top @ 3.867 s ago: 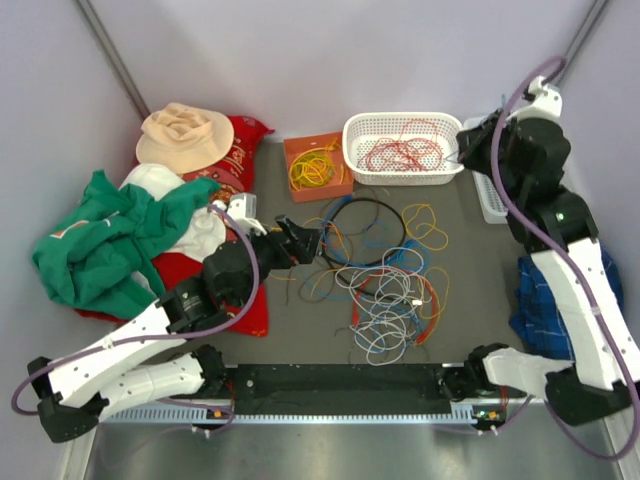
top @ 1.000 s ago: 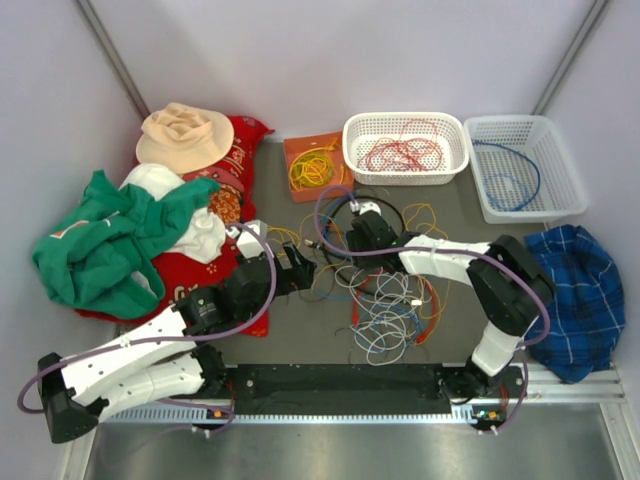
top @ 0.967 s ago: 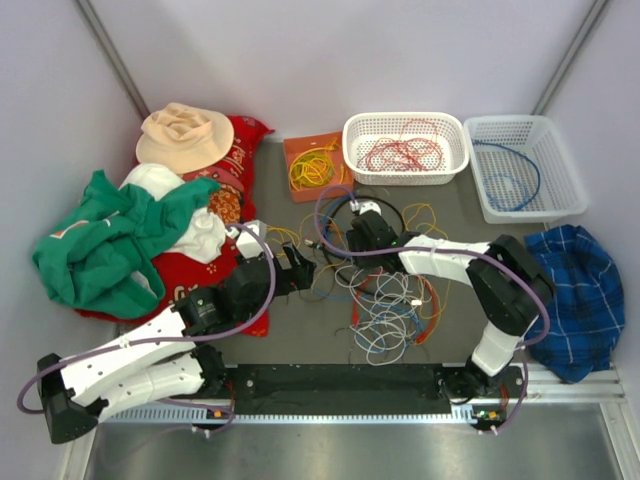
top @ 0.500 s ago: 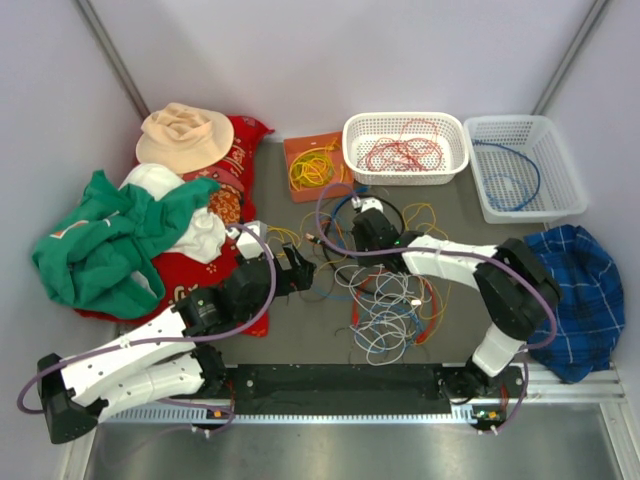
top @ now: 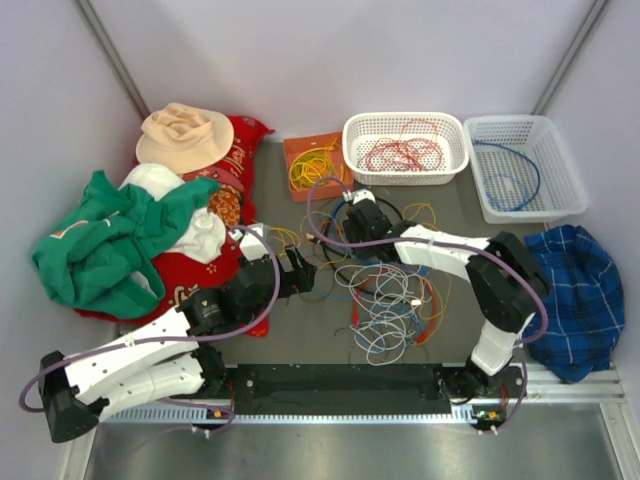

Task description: Untangle the cables

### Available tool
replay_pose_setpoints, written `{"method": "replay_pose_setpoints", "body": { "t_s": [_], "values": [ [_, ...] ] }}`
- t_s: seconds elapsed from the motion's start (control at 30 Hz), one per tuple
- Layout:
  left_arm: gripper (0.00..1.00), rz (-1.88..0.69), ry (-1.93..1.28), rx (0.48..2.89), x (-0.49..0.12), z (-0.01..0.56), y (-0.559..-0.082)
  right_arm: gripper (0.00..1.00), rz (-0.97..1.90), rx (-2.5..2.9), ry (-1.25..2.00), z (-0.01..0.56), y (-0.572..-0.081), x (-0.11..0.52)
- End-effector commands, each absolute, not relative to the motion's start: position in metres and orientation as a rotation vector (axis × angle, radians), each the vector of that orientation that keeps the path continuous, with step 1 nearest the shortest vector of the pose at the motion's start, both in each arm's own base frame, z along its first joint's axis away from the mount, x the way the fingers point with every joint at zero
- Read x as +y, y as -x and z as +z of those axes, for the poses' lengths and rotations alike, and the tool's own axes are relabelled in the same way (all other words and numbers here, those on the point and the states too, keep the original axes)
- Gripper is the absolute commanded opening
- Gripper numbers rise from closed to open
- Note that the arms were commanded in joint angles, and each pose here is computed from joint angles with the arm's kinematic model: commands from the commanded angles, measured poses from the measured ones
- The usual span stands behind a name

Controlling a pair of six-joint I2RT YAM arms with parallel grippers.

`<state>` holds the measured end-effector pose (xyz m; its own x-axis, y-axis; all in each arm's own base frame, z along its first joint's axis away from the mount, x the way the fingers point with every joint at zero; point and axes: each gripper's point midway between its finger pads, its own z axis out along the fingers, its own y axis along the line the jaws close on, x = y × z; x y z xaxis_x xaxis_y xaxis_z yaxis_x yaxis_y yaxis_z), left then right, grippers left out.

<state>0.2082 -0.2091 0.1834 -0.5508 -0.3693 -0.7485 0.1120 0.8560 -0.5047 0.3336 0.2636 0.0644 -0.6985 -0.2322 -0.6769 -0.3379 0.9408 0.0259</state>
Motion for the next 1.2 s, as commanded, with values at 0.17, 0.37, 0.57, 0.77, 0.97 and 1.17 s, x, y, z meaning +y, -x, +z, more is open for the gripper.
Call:
{"method": "replay_pose_setpoints", "body": {
  "t_s": [0.17, 0.37, 0.57, 0.77, 0.97, 1.17],
  "values": [
    [0.98, -0.659, 0.218, 2.001, -0.200, 0.203, -0.208, 0.35, 0.174, 2.414, 0.374, 0.045, -0.352, 0.267],
    [0.98, -0.655, 0.213, 2.006, -0.203, 0.203, -0.210, 0.06, 0.242, 2.366, 0.337, 0.065, -0.350, 0.269],
    [0.98, -0.653, 0.203, 1.988, -0.206, 0.209, -0.214, 0.00, 0.380, 2.195, 0.298, 0.154, -0.330, 0.267],
    [0.98, -0.663, 0.188, 1.943, -0.208, 0.218, -0.218, 0.00, 0.469, 2.007, 0.297, 0.242, -0.303, 0.253],
    [0.98, -0.708, 0.179, 1.972, -0.222, 0.214, -0.218, 0.57, 0.366, 2.223, 0.320, 0.177, -0.311, 0.254],
    [0.98, -0.727, 0.194, 2.008, -0.218, 0.205, -0.210, 0.65, 0.417, 2.278, 0.230, 0.138, -0.331, 0.260]
  ]
}}
